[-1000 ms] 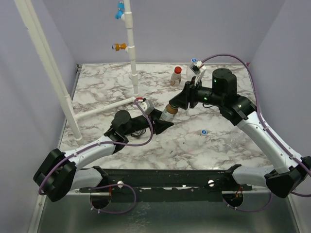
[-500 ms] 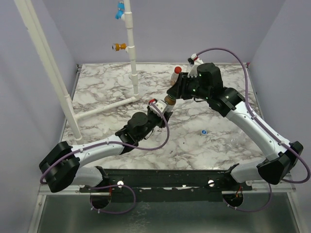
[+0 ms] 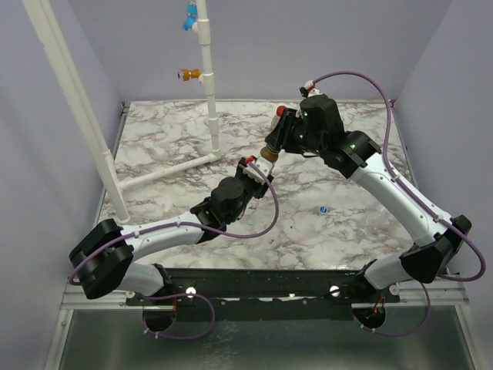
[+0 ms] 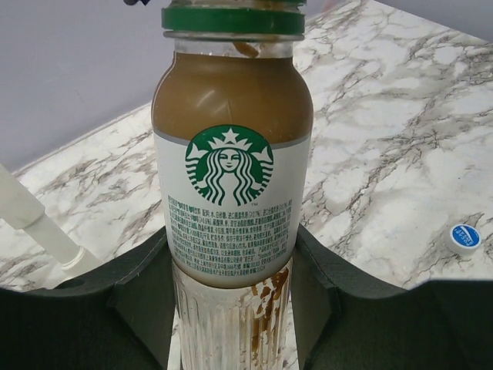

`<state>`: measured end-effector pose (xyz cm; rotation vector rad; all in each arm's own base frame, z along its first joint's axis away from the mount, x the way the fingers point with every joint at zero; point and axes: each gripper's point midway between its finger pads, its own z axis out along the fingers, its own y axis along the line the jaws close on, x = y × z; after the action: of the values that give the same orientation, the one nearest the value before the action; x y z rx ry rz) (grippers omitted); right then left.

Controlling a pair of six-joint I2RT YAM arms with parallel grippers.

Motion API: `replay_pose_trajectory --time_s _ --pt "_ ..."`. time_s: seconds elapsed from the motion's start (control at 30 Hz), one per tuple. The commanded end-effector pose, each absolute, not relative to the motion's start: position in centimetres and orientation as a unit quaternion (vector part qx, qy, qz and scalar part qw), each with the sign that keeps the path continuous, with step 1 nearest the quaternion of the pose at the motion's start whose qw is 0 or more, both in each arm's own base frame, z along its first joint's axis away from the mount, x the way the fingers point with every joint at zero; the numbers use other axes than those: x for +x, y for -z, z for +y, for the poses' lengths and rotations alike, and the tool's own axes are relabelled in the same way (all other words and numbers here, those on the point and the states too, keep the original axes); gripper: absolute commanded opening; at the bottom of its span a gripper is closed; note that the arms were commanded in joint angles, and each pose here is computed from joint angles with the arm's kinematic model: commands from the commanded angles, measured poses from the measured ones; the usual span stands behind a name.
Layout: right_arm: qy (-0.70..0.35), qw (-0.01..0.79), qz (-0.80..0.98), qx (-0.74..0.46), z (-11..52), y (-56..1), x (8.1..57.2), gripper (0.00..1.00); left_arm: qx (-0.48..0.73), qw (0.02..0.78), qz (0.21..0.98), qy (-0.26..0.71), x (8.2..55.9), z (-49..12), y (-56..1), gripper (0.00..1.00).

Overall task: Screw on the bottle caps
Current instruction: Screw the bottle cap onto the plastic bottle.

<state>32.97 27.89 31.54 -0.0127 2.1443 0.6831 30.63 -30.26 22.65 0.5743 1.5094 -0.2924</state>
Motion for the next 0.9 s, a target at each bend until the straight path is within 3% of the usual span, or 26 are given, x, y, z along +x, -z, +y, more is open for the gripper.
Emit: replay_pose_trajectory --time_s 0.0,0.17,0.33,0.53,0.87 --pt "-0.254 0.385 0.887 -0.012 28.0 -30.0 30.8 0.50 0.241 0.708 0.644 0.164 30.3 -31.0 -26.3 0.11" --pt "-0.276 0.415 0.866 -0.020 28.1 -33.1 30.9 0.82 0.277 0.670 0.661 0.194 28.8 -31.5 -23.9 0.10" --pt "-0.290 0.452 0.842 -0.044 27.6 -35.7 30.4 0.96 0.291 0.642 0.669 0.236 27.4 -31.3 -22.6 0.10" --pt "-0.313 0.484 0.810 -0.111 27.2 -37.1 28.5 1.00 0.298 0.599 0.656 0.349 25.2 -30.9 -23.2 0.10" --pt "-0.427 0.456 0.741 -0.245 29.4 -37.4 23.0 0.98 0.339 0.559 0.579 0.487 19.6 -30.0 -25.9 0.09"
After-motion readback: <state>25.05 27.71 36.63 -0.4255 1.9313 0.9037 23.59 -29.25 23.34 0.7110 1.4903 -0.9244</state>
